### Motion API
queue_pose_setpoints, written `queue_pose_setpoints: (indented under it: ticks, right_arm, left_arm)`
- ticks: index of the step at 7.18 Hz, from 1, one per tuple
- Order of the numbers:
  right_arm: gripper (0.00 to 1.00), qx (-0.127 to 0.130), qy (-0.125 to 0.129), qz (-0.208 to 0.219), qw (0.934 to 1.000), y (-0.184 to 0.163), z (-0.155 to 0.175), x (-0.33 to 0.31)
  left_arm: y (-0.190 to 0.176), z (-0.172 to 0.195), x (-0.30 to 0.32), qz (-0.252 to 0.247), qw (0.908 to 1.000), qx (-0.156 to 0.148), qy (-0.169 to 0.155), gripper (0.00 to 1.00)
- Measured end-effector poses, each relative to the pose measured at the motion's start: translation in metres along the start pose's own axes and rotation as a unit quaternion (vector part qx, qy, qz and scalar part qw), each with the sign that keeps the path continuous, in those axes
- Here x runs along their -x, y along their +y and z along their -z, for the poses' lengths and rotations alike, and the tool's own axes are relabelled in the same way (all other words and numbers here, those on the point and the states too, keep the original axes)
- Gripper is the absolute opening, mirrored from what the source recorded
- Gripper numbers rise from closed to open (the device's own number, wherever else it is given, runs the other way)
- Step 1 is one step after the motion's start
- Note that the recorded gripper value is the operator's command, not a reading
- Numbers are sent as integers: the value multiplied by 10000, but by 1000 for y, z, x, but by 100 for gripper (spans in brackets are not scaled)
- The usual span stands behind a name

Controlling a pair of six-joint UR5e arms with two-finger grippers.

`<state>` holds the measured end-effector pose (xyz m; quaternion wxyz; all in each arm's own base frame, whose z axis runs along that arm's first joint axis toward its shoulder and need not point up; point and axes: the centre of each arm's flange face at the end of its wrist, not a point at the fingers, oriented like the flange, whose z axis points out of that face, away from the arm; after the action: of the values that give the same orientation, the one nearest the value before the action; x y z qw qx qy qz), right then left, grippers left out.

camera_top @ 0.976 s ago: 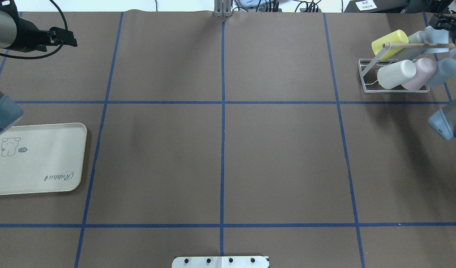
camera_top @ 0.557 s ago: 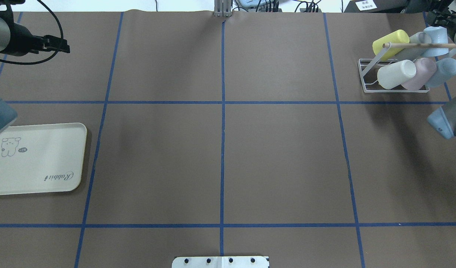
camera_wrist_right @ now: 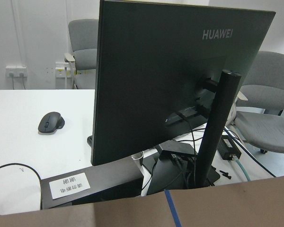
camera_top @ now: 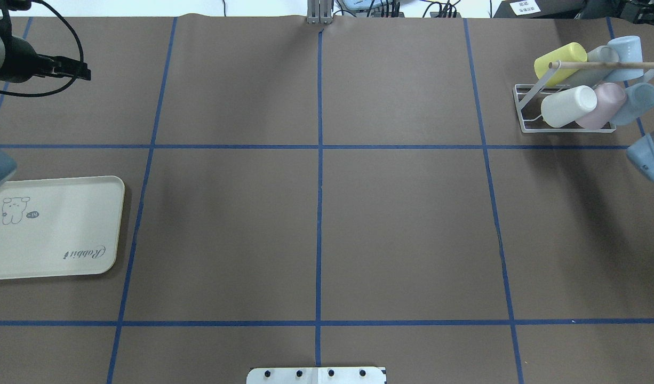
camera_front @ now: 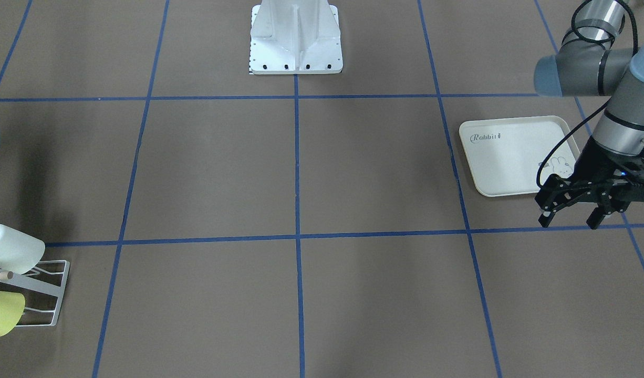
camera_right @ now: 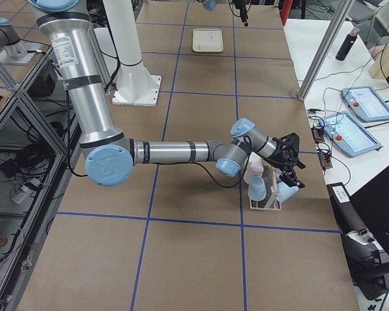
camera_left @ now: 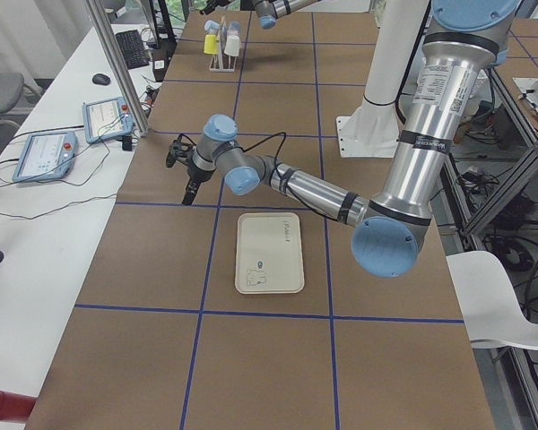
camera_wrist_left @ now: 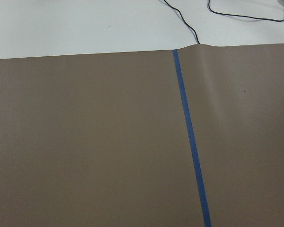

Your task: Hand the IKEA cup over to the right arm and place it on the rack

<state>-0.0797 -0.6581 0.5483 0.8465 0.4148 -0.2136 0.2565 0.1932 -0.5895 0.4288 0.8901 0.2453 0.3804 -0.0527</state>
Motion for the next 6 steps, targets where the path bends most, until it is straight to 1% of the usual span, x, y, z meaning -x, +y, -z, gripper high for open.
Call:
queue_pose_setpoints:
  ticks: [1,2,3,4,5,6]
  right_arm:
    - [100,202,-36,149,9997,-26,2,-14]
    - [100,466,-17,439,9979,-55,8,-29]
    - [100,784,8,772,9939,-79,20,-45]
    - [100,1182,-45,960,9883,-99,39,-63]
    - [100,1687,-154,1041,9800,-106,65,-81]
    - [100,2195,-256,1234,9674,-98,91,-96]
  left_arm:
    - [-2,4,18,-233,9997,10,-112,99]
    - [-4,11,45,-438,9987,84,-264,99]
    - [-7,22,79,-530,9978,217,-329,99]
    - [-13,36,120,-623,9968,404,-287,99]
    - [-19,55,165,-624,9957,655,-207,99]
    - [-23,72,201,-467,9940,971,-168,99]
